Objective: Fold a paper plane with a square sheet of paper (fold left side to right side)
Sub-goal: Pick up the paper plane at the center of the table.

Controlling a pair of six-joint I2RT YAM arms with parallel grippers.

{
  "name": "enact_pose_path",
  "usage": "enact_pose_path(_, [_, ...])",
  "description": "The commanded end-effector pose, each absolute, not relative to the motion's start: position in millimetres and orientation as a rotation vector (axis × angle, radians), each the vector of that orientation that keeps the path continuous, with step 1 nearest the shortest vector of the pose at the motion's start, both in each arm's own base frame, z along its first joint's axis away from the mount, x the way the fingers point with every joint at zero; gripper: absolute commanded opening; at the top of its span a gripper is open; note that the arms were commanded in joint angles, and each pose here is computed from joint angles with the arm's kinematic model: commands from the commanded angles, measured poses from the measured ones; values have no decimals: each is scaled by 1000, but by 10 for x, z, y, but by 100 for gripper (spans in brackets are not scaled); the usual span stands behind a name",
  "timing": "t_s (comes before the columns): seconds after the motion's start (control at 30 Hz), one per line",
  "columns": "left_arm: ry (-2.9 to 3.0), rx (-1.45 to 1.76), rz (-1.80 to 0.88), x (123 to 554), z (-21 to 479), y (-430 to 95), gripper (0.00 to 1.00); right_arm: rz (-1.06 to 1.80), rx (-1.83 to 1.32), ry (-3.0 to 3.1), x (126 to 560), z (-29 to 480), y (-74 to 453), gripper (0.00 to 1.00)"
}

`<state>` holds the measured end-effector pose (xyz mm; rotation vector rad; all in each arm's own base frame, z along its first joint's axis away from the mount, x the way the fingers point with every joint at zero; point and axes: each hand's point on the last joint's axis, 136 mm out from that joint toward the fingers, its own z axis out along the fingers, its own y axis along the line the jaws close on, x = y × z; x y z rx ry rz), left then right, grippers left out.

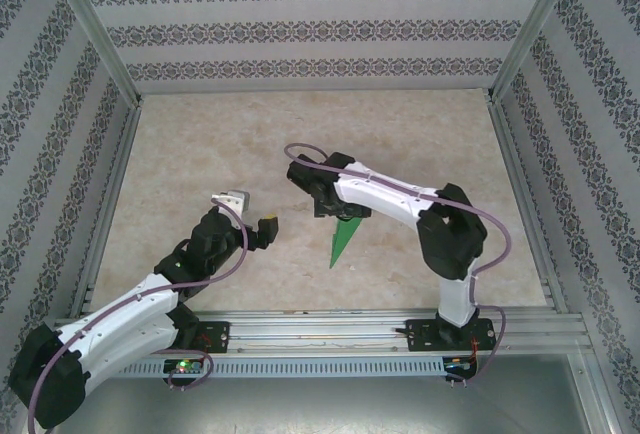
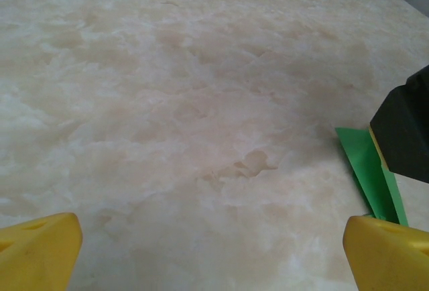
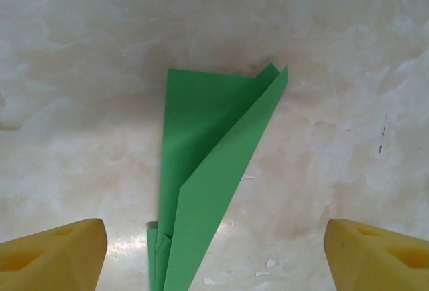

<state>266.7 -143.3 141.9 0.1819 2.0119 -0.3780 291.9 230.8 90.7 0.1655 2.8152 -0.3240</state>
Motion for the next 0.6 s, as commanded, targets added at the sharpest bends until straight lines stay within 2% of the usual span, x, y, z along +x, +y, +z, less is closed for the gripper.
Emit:
enact_pose_path(0.0, [2018, 194, -339, 2662, 1361, -1366, 100, -458, 272, 2793, 2886, 925, 2196, 75])
enact_pose_path(0.07, [2018, 196, -337, 2661, 1351, -1365, 100, -476, 313, 2803, 2874, 872, 2207, 70])
enact_pose_path(0.17, [2019, 201, -339, 2655, 1343, -1370, 100, -512, 350, 2807, 2876, 807, 2210, 67])
enact_pose_path(0.27, [2021, 203, -333, 2655, 1331, -1363, 100, -523, 385, 2806, 2894, 765, 2219, 60])
enact_pose_path(0.57, [2032, 217, -310, 2656, 1296, -1349, 100, -524, 450, 2845, 2902, 588, 2285, 55])
